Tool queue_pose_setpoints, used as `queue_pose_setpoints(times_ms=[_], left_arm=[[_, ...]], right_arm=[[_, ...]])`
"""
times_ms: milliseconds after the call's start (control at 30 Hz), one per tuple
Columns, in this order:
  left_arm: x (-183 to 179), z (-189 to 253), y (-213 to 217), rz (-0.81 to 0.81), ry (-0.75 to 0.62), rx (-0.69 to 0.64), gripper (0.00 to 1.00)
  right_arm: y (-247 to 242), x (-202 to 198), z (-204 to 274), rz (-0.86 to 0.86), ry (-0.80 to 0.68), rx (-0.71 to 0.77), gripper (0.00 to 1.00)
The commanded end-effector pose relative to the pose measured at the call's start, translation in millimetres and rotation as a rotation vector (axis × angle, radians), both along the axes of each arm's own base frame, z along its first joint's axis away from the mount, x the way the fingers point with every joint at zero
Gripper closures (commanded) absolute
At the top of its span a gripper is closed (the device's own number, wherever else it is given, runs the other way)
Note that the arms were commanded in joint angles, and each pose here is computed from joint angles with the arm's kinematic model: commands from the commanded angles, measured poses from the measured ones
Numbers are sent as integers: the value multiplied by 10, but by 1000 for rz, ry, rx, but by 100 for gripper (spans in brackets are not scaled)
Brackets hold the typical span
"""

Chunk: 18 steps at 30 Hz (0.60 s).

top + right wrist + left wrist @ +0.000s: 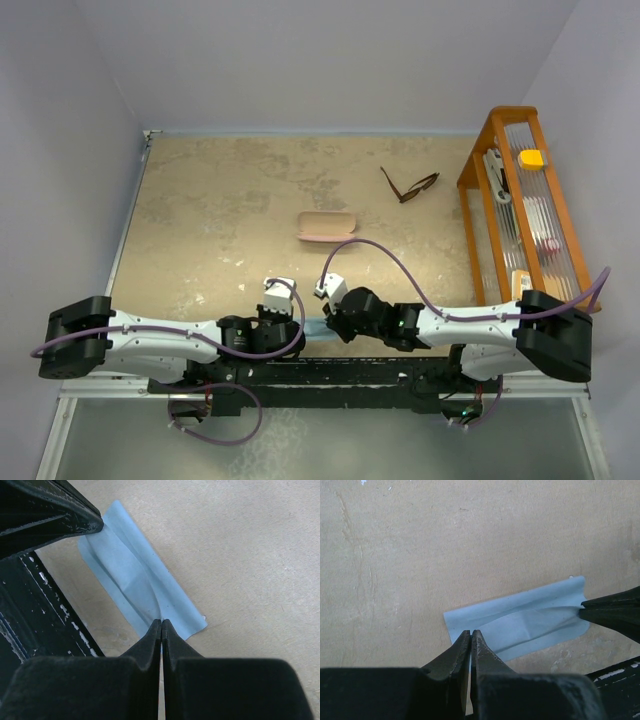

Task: Organize the sunglasses
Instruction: Fold the glasses cleaning cloth at the center of the board.

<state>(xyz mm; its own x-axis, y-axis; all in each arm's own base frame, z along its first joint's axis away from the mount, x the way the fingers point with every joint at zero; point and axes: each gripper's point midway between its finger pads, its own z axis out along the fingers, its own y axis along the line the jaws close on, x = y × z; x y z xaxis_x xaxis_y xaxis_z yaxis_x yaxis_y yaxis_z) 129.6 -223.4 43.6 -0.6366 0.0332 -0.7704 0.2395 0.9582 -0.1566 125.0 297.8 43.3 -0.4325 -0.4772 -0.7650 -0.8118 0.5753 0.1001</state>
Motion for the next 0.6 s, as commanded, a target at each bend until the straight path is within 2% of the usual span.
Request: queue_pose_setpoints(times_ms=[0, 233, 567], left_arm=[[-1, 18, -55, -9, -9, -17, 100], [90, 143, -22, 31, -63, -41, 100], [235, 284, -49, 74, -151, -39, 100]], right_arm=[[69, 17, 39, -4, -8, 29, 100], [35, 62, 70, -41, -20, 34, 100], [102, 274, 208, -89, -111, 46, 100]])
